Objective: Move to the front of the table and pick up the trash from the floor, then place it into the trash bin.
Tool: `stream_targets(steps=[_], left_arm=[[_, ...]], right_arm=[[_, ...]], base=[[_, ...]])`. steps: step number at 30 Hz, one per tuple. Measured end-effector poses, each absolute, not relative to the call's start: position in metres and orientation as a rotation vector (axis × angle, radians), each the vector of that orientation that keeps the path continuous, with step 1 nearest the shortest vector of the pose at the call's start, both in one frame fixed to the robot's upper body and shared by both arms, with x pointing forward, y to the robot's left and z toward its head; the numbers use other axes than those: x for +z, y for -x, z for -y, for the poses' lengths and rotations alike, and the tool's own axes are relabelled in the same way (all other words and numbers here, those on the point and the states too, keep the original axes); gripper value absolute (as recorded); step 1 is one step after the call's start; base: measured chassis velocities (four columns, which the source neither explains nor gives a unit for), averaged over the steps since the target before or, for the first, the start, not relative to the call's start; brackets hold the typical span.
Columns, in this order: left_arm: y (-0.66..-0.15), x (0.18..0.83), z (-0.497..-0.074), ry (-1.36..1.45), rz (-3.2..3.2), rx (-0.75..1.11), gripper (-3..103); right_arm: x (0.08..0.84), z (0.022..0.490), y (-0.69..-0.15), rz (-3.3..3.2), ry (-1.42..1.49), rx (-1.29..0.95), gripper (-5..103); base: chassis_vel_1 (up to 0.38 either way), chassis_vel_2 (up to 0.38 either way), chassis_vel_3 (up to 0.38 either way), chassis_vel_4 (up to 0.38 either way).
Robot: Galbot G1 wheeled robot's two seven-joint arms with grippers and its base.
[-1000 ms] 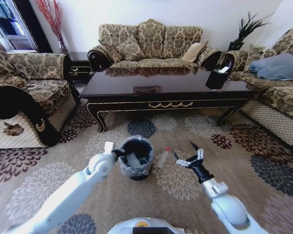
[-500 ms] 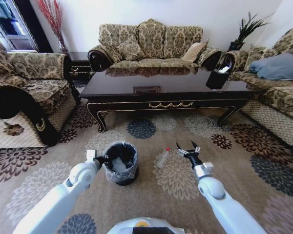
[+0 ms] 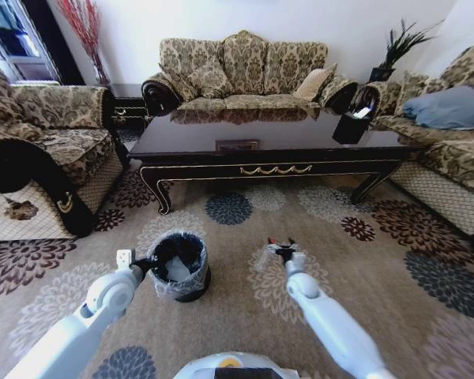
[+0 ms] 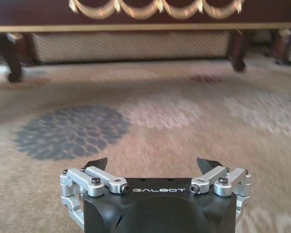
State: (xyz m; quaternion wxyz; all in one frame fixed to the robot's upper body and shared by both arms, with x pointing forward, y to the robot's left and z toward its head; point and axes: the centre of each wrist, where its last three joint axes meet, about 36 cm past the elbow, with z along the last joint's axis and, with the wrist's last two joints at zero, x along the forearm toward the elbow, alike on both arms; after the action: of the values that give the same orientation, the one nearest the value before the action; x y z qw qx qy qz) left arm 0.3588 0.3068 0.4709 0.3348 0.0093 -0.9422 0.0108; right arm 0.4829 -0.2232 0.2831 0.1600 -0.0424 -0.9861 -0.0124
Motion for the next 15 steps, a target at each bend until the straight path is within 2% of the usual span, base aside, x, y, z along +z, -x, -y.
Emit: stream_targets(steps=[5,15], left_arm=[[-0.353,0.466,-0.31,-0.04,2.452,0.024,3],[-0.356,0.468,-0.309,-0.025,2.454,0.034,3]], right_arm=[[0.294,0.198,-0.512,2.695,0.297,-0.09,100],[0.295,0.167,-0.537,2.529,0.449,-0.076,100]], base=[[0.0,0.0,0.0,0.0],[0.0,0.0,0.0,0.0]])
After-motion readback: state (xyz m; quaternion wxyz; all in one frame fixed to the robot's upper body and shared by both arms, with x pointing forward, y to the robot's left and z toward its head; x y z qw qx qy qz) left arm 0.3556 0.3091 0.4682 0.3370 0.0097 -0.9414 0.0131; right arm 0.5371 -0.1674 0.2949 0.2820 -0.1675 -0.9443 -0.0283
